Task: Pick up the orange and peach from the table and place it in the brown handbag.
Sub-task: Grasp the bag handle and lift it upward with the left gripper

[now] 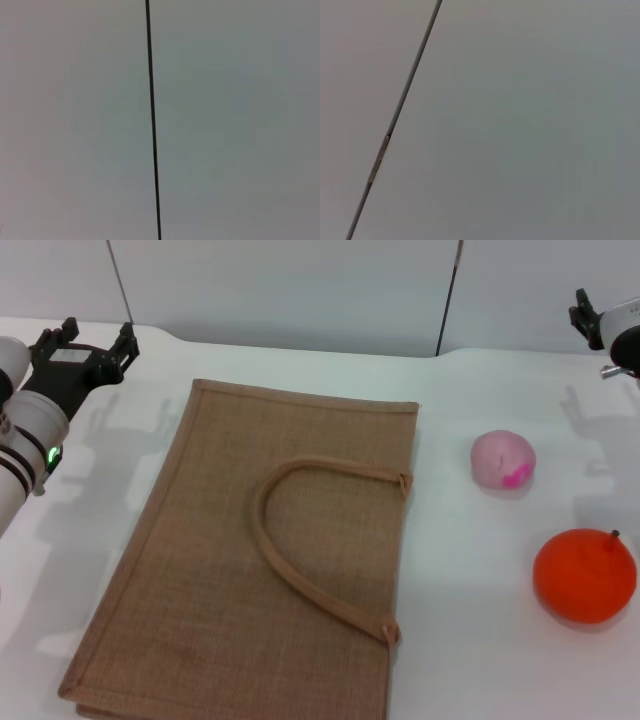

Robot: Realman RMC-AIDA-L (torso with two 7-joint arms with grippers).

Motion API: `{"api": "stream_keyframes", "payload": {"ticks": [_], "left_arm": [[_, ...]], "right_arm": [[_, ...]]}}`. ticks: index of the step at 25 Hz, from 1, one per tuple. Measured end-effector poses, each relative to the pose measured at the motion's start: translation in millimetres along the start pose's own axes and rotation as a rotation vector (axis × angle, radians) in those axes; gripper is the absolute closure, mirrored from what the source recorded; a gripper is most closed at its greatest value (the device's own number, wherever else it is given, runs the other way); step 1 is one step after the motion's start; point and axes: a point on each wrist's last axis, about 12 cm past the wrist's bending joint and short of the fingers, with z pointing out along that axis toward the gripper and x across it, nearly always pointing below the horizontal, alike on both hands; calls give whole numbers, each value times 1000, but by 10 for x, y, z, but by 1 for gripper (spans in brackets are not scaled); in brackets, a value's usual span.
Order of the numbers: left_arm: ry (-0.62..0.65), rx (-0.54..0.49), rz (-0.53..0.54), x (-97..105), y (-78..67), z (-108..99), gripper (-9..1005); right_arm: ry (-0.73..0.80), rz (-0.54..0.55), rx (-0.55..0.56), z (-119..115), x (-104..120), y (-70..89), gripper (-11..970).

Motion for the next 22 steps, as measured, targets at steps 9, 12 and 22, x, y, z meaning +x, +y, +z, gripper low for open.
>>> {"api": "stream_keyframes", "payload": {"ticks": [9, 12, 22], "left_arm": [[-1, 0, 1, -4, 2, 3, 250], [-1, 0, 1, -4, 2, 3, 253], [-10, 3, -1, -14, -3, 2, 262]], "right_arm": [[0, -1, 1, 2, 1, -9, 140], [1, -1, 2, 2, 2, -11, 140], [10, -8, 7, 0, 30, -31, 139]]}}
